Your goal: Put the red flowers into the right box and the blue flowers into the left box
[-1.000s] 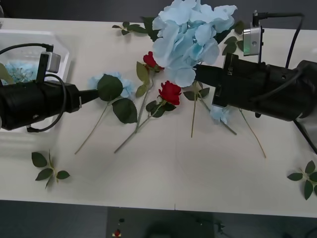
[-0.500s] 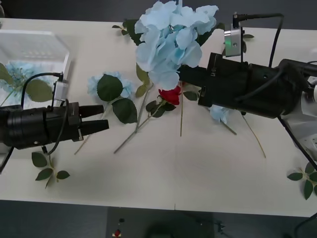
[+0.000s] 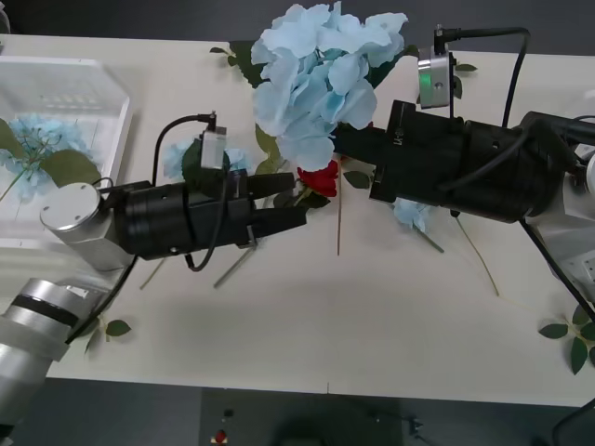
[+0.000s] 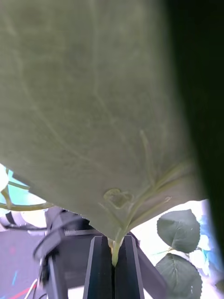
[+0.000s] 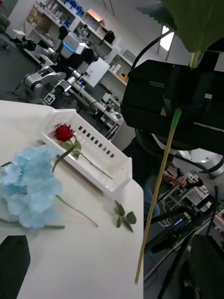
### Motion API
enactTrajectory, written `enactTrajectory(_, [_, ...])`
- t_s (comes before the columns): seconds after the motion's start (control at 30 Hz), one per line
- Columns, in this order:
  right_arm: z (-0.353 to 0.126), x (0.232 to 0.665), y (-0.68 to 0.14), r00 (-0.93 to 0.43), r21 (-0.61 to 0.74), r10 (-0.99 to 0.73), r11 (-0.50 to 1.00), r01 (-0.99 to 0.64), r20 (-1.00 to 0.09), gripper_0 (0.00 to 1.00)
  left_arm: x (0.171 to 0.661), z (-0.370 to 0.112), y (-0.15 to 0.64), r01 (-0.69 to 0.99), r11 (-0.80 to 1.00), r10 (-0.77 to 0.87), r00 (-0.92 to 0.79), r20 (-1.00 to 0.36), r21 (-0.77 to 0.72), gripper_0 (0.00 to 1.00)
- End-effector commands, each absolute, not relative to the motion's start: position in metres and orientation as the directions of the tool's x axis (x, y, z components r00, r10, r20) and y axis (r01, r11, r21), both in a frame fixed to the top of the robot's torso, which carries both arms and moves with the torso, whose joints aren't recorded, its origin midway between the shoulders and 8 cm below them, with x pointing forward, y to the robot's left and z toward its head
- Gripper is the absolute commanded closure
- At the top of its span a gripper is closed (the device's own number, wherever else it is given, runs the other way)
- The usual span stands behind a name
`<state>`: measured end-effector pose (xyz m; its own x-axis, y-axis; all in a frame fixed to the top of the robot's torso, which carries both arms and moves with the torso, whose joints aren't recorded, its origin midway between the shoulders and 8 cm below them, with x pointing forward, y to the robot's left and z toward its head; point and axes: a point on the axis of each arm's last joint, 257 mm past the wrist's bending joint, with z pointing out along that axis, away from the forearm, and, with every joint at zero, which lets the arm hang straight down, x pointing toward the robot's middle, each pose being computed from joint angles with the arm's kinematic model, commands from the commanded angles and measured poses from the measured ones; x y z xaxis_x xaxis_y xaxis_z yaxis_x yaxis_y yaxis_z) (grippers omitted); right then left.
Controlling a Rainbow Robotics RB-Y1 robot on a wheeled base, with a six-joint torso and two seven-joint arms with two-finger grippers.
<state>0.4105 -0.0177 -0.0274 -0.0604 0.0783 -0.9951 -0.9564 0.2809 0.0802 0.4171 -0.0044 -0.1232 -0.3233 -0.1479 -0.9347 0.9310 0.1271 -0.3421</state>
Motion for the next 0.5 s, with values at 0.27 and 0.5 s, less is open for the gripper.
enactTrajectory(0.27, [-0.006,0.406,-0.008,0.008,0.016,0.094,0.262,-0.965,-0.996,1.0,0.401,-0.104,-0.044,0.94,0.039,-0.182,-0.328,-0.927,-0.34,0.0])
enactTrajectory(0.5, [-0.007,0.405,-0.006,0.006,0.019,0.094,0.257,-0.966,-0.996,1.0,0.388,-0.106,-0.063,0.935,-0.005,-0.183,-0.35,-0.919,-0.355,0.0])
